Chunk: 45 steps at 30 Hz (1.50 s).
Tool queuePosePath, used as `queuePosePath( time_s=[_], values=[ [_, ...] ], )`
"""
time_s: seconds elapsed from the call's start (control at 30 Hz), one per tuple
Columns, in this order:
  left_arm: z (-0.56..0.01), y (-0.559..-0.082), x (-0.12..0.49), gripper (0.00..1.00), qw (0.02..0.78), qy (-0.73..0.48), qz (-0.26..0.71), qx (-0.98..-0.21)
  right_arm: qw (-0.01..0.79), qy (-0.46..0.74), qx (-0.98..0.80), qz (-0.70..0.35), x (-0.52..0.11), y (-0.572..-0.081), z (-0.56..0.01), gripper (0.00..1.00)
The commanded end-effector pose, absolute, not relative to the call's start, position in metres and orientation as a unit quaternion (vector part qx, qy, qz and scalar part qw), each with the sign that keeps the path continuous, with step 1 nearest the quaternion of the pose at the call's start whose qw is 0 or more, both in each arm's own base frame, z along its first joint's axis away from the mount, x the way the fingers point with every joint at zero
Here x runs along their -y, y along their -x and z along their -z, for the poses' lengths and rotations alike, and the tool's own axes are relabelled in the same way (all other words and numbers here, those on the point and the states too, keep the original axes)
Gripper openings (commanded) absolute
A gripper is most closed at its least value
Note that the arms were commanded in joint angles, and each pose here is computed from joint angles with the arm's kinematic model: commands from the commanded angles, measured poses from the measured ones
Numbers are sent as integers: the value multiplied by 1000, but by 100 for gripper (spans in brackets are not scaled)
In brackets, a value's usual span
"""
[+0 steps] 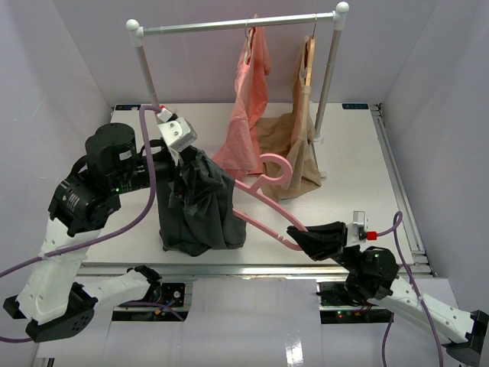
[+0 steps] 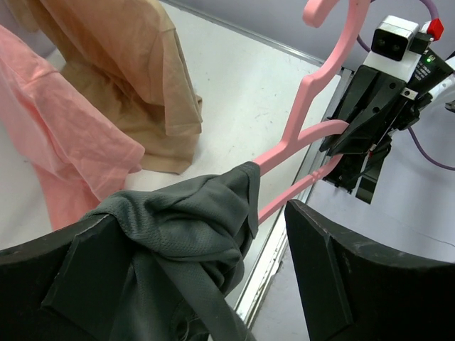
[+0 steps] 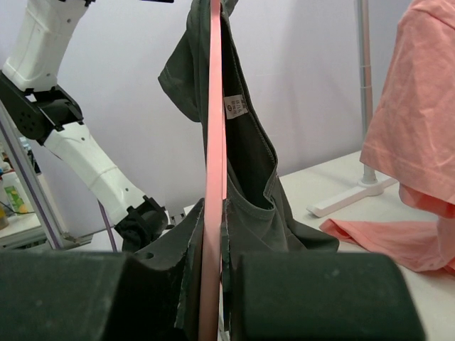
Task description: Place the t-shirt on the hanger
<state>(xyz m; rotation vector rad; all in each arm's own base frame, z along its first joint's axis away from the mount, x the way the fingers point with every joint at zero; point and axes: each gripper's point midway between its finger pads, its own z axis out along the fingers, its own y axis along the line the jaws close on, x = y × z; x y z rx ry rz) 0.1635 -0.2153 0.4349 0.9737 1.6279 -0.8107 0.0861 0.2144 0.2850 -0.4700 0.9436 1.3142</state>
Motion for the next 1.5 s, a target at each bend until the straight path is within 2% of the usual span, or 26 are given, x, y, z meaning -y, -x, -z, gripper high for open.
queuePosePath(
  time_s=[0.0,0.1,0.3,0.4,0.5,0.7,0.97,1.03,1.13,1.4,1.47],
  values=[
    [-412,-141,221,92,441,-410,383,-701,724,99,-379,-567,-185,-110,-258,8],
    [-429,-134,222,91,469,-434,392,-662,722,109,-381,-567,-188,-109,-256,8],
    [-425,-146,214,85,497,-454,341,-656,706,158,-391,-569,-201,-100,-252,8],
    [-426,-146,210,88,508,-454,332,-652,710,150,-402,-558,-200,-106,-251,8],
    [-426,-148,210,97,498,-425,340,-675,714,135,-410,-551,-198,-112,-252,8],
    [-434,-134,210,98,488,-402,376,-678,718,124,-411,-547,-195,-115,-259,8],
    [-477,-145,178,98,607,-358,311,-638,711,148,-439,-529,-203,-118,-236,8],
    [-500,-147,166,98,652,-346,284,-611,704,160,-448,-527,-208,-118,-224,8],
    [-513,-146,167,98,678,-375,267,-573,697,174,-450,-530,-211,-115,-217,8],
    [-460,-180,193,94,607,-492,205,-590,686,223,-434,-540,-220,-99,-217,8],
    [-456,-178,203,88,597,-524,216,-568,682,233,-432,-543,-221,-96,-218,8]
  ],
)
